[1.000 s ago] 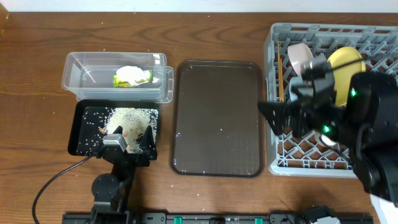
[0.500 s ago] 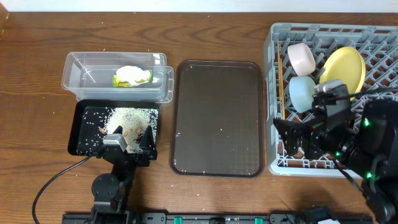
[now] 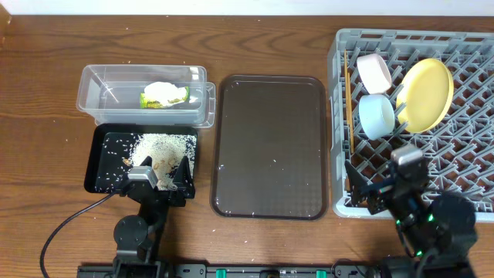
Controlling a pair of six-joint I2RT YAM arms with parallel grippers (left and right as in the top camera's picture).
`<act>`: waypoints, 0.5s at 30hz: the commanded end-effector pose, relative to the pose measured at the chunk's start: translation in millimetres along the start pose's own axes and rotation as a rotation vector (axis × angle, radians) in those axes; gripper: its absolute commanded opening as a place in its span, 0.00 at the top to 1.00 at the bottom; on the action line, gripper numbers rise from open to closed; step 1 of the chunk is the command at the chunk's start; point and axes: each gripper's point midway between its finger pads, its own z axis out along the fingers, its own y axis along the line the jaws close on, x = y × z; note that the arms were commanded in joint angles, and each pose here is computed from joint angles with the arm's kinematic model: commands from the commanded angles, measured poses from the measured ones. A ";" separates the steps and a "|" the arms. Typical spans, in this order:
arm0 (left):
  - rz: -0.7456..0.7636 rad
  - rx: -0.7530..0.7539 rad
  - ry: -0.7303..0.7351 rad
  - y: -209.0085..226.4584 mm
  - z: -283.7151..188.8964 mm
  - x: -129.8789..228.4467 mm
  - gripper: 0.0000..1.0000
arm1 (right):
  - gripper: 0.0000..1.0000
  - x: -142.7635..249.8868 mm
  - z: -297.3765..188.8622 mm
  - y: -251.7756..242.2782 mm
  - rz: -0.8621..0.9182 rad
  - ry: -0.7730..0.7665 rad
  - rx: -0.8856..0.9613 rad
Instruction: Sort waste into correct bins and load items into the dishwasher rack
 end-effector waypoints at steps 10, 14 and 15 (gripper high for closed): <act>0.009 -0.002 0.041 2.9 0.7 13.6 0.08 | 0.01 70.9 24.6 -13.4 -0.045 -0.169 0.054; 0.009 -0.002 0.041 2.9 0.7 13.5 0.08 | 0.01 70.2 28.6 -14.4 -0.058 -0.220 0.055; 0.009 -0.002 0.041 2.9 0.7 13.6 0.08 | 0.01 70.6 28.7 -14.6 -0.058 -0.219 0.057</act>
